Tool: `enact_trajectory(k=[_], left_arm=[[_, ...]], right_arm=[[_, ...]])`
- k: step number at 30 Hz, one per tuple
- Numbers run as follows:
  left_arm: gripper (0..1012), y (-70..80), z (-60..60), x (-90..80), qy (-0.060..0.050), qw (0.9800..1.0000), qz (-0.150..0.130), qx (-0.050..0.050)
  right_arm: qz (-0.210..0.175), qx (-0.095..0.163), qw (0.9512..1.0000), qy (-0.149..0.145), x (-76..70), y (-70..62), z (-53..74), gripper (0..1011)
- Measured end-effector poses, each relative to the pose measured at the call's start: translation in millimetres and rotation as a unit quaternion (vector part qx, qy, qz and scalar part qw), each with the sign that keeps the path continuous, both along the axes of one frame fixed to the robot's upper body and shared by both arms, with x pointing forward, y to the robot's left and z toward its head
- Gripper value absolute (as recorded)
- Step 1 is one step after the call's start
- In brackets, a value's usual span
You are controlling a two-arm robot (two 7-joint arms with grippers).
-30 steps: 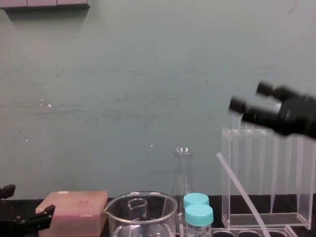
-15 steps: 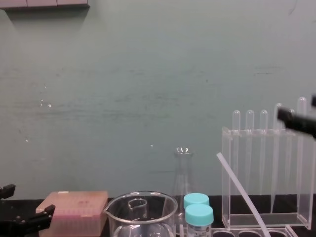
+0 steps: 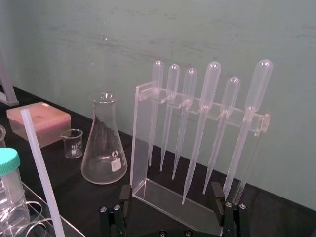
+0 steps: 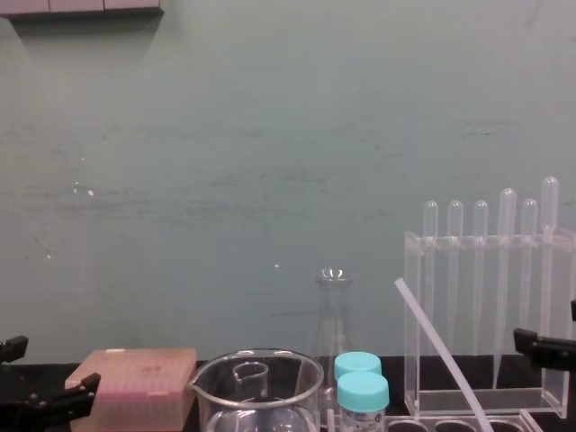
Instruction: Pick up the stirring rod with one hand, then place it down.
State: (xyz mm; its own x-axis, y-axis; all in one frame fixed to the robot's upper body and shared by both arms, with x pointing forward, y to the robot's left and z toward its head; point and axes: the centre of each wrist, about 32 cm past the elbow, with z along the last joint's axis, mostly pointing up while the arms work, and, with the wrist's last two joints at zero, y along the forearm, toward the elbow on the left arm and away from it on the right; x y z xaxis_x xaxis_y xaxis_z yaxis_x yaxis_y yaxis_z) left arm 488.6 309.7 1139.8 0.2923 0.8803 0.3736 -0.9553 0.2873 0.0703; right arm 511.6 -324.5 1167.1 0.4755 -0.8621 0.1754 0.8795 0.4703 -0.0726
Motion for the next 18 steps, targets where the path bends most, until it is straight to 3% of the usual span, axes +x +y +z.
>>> enact_trajectory(k=[18], left_arm=[[1000,0.0,0.0,0.0,0.0,1.0,0.0,0.0]], right_arm=[[0.001,0.003,1.0,-0.007,0.4,-0.1,0.8,1003]])
